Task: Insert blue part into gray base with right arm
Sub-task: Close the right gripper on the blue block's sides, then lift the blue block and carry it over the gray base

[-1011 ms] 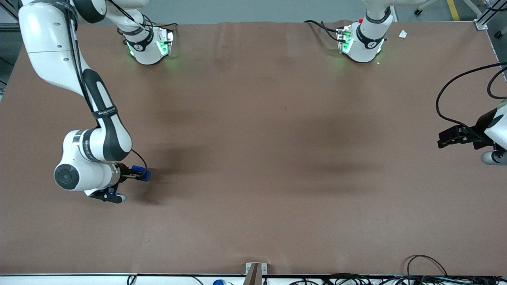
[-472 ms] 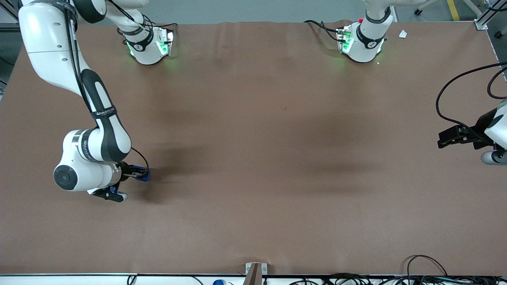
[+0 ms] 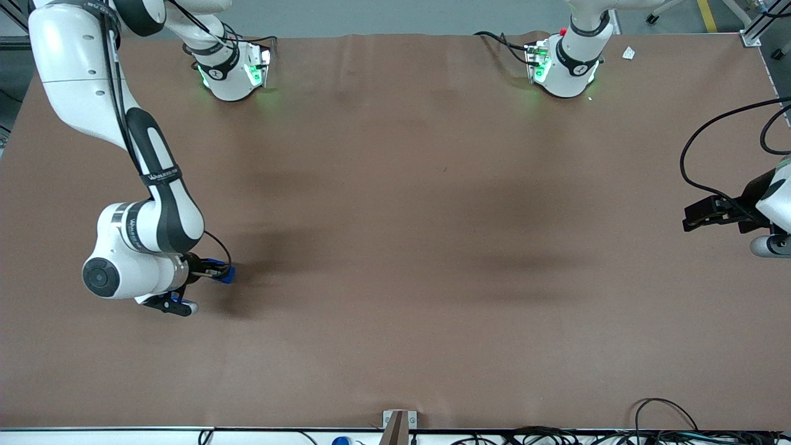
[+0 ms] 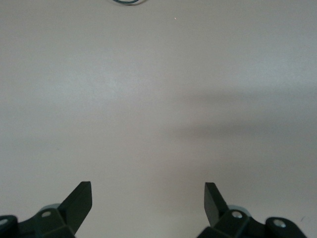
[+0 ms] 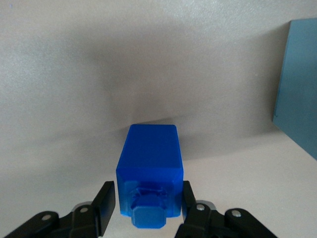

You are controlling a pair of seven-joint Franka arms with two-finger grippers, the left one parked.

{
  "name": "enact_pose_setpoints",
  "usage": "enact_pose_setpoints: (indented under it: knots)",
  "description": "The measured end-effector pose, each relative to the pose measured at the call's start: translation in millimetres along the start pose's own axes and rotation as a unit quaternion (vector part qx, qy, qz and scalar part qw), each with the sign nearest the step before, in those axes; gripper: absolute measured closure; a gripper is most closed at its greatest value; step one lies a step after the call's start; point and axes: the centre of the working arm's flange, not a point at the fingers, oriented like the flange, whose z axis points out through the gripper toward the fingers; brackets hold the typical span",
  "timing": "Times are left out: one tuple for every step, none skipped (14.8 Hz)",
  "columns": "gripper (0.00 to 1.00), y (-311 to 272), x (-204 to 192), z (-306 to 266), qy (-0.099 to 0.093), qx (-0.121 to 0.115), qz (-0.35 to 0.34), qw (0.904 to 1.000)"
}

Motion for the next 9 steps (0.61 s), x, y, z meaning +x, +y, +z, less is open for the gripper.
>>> enact_pose_setpoints:
  knots:
    - [0.38,0.0,0.7,-1.4,0.002,0.001,0.000,1.0000]
    - [0.38,-0.1,1.1,-2.7,0.004,0.001,0.000,1.0000]
    - [0.39,-0.3,1.4,-3.6,0.005,0.001,0.000,1.0000]
    - [0.40,-0.4,1.7,-4.4,0.006,0.002,0.000,1.0000]
    - [0.50,-0.4,1.8,-4.7,0.006,0.002,0.000,1.0000]
    - [0.49,-0.3,1.9,-4.7,0.006,0.002,0.000,1.0000]
    - [0.49,-0.1,1.9,-4.8,0.006,0.002,0.000,1.0000]
    - [0.49,-0.1,1.9,-4.8,0.006,0.002,0.000,1.0000]
    - [0.49,-0.2,1.9,-5.1,0.006,0.002,-0.001,1.0000]
